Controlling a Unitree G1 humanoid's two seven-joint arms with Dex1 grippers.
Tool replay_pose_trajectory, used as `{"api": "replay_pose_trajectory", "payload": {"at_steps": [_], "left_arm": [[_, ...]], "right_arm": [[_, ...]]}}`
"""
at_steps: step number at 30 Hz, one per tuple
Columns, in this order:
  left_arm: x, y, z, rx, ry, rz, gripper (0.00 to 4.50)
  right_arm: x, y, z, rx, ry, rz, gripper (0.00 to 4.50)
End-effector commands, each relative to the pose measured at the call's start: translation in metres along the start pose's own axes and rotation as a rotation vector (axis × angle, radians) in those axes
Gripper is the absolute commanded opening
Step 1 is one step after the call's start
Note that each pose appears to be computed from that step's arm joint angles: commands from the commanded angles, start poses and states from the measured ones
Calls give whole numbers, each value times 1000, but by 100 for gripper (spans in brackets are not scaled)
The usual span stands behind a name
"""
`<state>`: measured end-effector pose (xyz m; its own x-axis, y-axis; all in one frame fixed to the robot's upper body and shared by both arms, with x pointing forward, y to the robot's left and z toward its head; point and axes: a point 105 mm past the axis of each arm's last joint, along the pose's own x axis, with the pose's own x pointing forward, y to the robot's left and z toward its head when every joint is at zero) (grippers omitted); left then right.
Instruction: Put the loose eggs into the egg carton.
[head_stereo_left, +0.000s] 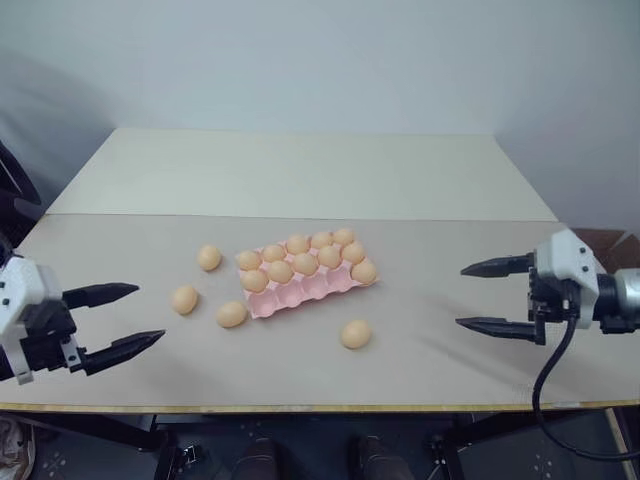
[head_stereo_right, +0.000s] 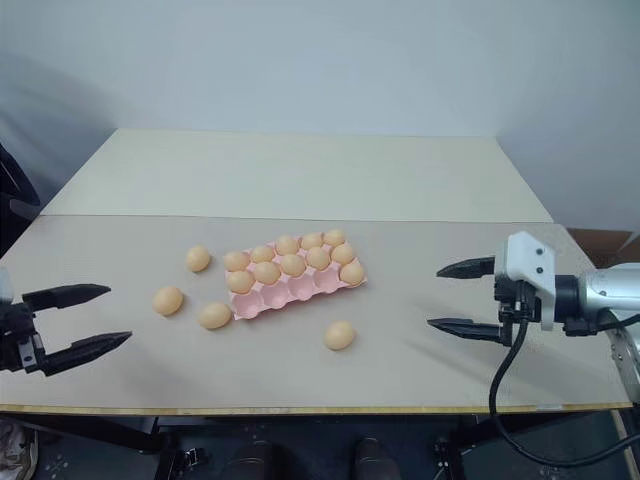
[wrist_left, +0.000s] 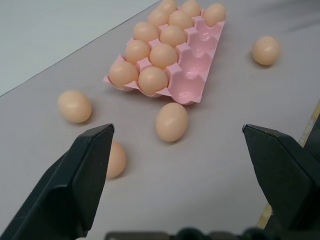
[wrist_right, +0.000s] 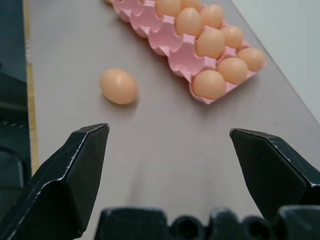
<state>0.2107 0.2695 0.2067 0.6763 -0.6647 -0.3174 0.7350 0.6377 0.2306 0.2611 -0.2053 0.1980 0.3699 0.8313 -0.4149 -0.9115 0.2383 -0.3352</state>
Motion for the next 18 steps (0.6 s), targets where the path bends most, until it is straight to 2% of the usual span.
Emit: {"api": "replay_pose_trajectory", "payload": {"at_steps": [1, 12, 18], "left_arm": [[4, -1, 7, 33, -7, -31, 448], [14, 1, 12, 41, -28, -65, 448], [13, 2, 13, 46, -31, -59, 448]], "right_arm": [[29, 13, 12, -92, -20, 73, 450], [124, 33, 4, -269, -5, 155, 450], [145, 34, -8, -322, 57, 180, 450]]}}
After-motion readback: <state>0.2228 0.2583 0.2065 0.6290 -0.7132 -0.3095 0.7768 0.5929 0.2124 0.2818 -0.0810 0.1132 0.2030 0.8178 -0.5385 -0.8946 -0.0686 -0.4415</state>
